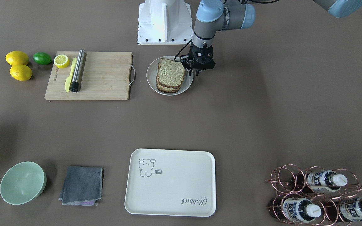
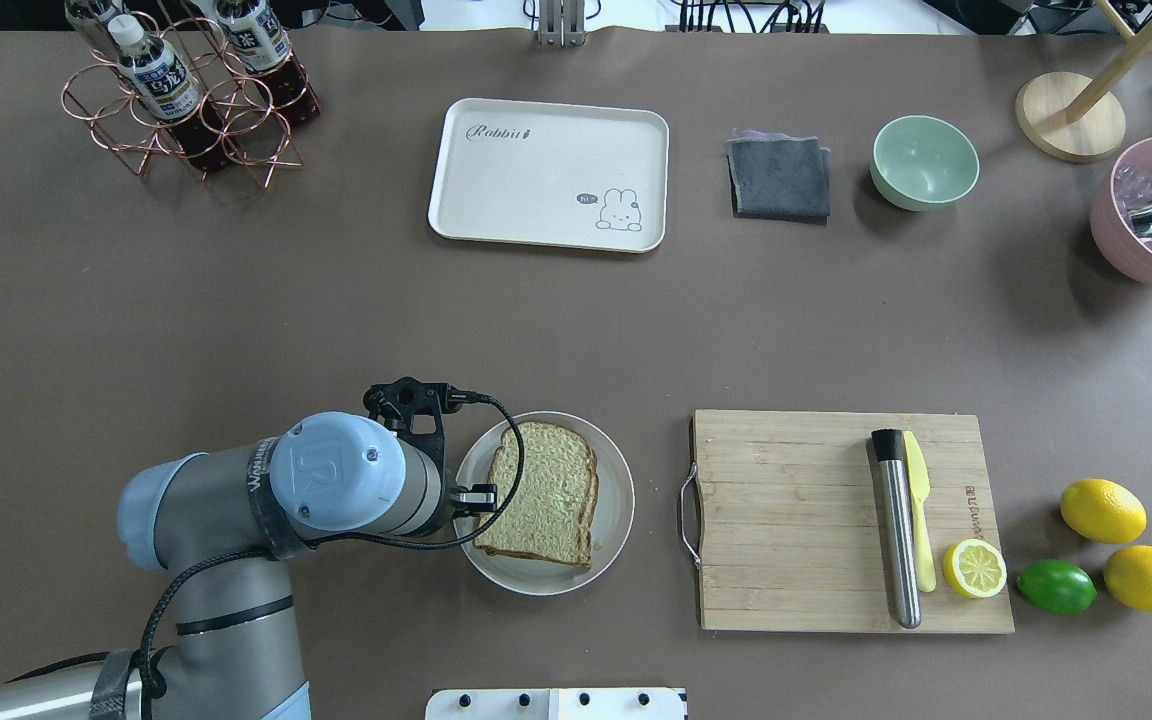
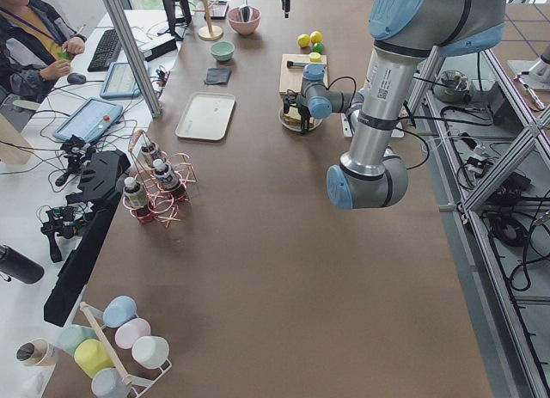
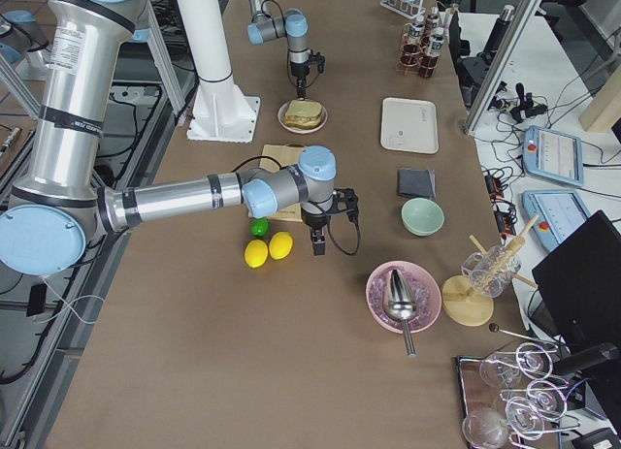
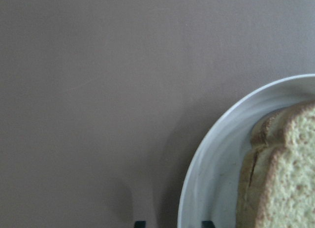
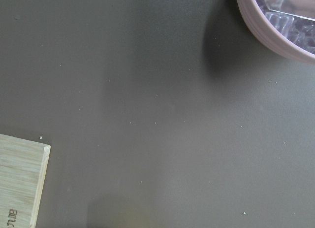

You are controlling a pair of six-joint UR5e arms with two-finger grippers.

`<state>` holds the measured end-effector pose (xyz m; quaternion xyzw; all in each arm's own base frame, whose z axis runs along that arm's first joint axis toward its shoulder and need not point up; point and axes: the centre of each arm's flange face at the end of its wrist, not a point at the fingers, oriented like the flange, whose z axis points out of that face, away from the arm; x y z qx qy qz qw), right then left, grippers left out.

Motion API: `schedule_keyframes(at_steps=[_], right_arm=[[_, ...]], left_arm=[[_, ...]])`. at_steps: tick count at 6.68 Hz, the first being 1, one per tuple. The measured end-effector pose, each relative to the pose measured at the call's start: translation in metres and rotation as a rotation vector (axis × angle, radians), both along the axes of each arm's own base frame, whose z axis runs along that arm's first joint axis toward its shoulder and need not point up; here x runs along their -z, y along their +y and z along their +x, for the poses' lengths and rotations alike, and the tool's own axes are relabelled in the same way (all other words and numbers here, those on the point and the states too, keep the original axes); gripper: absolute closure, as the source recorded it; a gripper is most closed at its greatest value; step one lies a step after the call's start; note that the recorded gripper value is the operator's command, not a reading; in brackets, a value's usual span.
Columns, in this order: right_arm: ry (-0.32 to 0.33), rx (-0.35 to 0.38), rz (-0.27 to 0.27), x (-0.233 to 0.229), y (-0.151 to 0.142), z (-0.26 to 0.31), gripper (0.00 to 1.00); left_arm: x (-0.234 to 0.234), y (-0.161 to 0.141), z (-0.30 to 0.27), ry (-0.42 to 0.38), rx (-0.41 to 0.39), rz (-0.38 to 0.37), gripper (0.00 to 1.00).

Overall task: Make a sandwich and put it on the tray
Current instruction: 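Move the left gripper to the white plate rim and grasp it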

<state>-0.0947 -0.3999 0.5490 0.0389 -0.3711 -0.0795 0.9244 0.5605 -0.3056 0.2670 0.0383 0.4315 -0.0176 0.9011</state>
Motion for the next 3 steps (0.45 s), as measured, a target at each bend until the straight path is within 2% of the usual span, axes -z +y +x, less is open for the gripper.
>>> schedule_keyframes(at_steps=[1, 2, 3], right_arm=[[0.0, 0.0, 0.0, 0.0, 0.0002, 0.0, 0.0], [-0.001, 0.0, 0.001, 0.0004, 0.0002, 0.0, 0.0], [-0.002, 0.0, 0.001, 0.0009, 0.0003, 0.0001, 0.0]], left_arm=[[-0.0007, 0.0004, 0.0007, 0.001, -0.001, 0.0, 0.92], [-0.0009, 0.0009, 0.0014, 0.002, -0.001, 0.0, 1.0], [-0.0002, 0.0015, 0.0017, 0.007, 0.003, -0.006, 1.0]])
